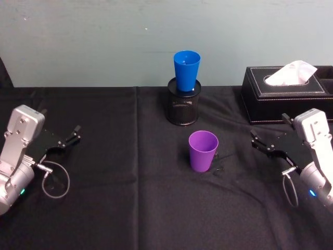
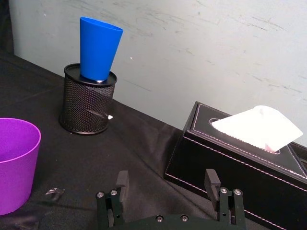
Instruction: Pick up one cup with a gripper and tap it against the other cup.
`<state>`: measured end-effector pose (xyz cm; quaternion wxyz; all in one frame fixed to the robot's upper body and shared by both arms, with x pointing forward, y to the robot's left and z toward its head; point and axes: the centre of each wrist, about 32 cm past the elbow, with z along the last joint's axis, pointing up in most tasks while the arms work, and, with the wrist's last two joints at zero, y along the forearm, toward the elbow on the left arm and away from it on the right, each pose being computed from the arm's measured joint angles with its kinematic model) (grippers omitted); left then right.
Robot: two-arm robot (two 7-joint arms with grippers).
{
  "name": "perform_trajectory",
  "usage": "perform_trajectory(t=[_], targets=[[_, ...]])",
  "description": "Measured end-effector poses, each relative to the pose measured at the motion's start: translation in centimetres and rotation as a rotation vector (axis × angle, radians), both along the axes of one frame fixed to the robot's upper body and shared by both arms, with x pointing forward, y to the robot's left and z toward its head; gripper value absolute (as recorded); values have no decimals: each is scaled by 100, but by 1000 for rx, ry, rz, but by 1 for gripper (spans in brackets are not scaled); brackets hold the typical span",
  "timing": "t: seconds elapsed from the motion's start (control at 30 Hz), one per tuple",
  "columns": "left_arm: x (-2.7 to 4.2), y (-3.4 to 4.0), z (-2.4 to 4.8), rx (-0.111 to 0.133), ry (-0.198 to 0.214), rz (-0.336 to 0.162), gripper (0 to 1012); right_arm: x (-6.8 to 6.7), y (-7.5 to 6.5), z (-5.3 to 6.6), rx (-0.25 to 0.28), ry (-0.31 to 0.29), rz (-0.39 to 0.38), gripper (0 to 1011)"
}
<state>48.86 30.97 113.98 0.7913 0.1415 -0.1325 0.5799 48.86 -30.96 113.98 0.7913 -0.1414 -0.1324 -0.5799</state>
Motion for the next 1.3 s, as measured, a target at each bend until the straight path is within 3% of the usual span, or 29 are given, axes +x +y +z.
perform_trajectory(t=[0.5,0.63,0.73,0.97,1.3], targets=[[0,0,0,0,0,0,1000,-6,-3,2,0,1,0,1003],[0,0,0,0,0,0,1000,-85,-50,15,-4,38,29,1003],[0,0,0,0,0,0,1000,-191,-89,42,14,105,102,1003],[0,0,0,0,0,0,1000,-319,-69,50,77,180,221,1003],[0,0,0,0,0,0,1000,-199,164,0,204,235,320,1003]])
